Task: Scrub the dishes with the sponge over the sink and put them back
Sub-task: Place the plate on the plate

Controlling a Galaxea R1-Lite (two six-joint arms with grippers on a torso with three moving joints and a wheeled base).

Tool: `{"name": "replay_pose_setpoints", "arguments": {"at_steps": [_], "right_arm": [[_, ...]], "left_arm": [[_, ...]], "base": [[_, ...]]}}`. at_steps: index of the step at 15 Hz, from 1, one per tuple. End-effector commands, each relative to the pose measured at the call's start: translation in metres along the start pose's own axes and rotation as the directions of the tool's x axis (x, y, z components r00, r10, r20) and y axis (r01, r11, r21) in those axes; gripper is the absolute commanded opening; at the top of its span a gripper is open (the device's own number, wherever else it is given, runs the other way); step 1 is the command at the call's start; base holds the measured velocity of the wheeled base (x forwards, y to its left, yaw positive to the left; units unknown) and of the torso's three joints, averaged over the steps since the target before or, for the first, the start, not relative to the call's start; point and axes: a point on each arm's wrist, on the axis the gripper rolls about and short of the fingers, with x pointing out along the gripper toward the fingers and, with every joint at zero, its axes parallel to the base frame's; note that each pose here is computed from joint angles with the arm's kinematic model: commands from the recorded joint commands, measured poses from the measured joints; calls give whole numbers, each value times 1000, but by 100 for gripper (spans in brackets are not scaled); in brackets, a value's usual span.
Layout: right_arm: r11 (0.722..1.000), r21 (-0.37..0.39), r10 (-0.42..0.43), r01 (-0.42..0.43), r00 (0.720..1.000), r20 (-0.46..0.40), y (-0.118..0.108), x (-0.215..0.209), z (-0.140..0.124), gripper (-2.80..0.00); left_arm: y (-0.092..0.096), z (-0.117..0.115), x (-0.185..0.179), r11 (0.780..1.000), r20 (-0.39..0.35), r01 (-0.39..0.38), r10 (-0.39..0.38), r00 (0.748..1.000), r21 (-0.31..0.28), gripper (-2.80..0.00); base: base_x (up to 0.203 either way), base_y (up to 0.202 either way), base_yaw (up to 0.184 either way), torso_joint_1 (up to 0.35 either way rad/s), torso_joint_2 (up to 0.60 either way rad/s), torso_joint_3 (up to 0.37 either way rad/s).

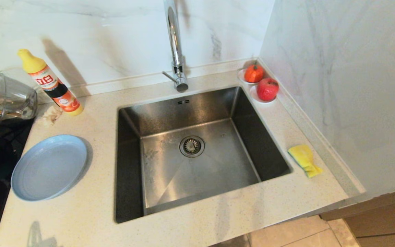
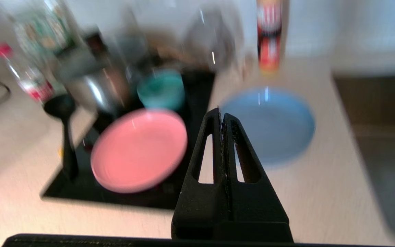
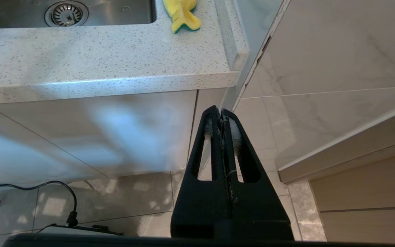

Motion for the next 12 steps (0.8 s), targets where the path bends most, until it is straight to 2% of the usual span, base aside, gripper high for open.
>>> {"name": "replay_pose_setpoints", "arguments": {"at_steps": [1,3,7,9,12], "right_arm": [[1000,-2,0,0,1000,1,0,0,0,-280],[1000,-1,0,0,1000,1,0,0,0,-280],[1000,-1,0,0,1000,0,0,0,0,-280],[1000,-1,1,-1,1000,1,0,0,0,-280],[1000,-1,0,0,1000,0,0,0,0,-280]], "left_arm": [[11,42,-3,999,25,-34,35,999,-13,-280],[10,70,11,999,-40,-43,44,998,6,-280],[-13,111,71,1000,-185,-27,27,982,3,-280],[-27,121,108,1000,-288,-22,18,957,-10,-280],[-37,134,159,995,-394,-95,75,916,-32,-280]], "base": [[0,0,0,0,0,0],[0,0,0,0,0,0],[0,0,0,0,0,0],[0,0,0,0,0,0],[0,0,0,0,0,0]]}}
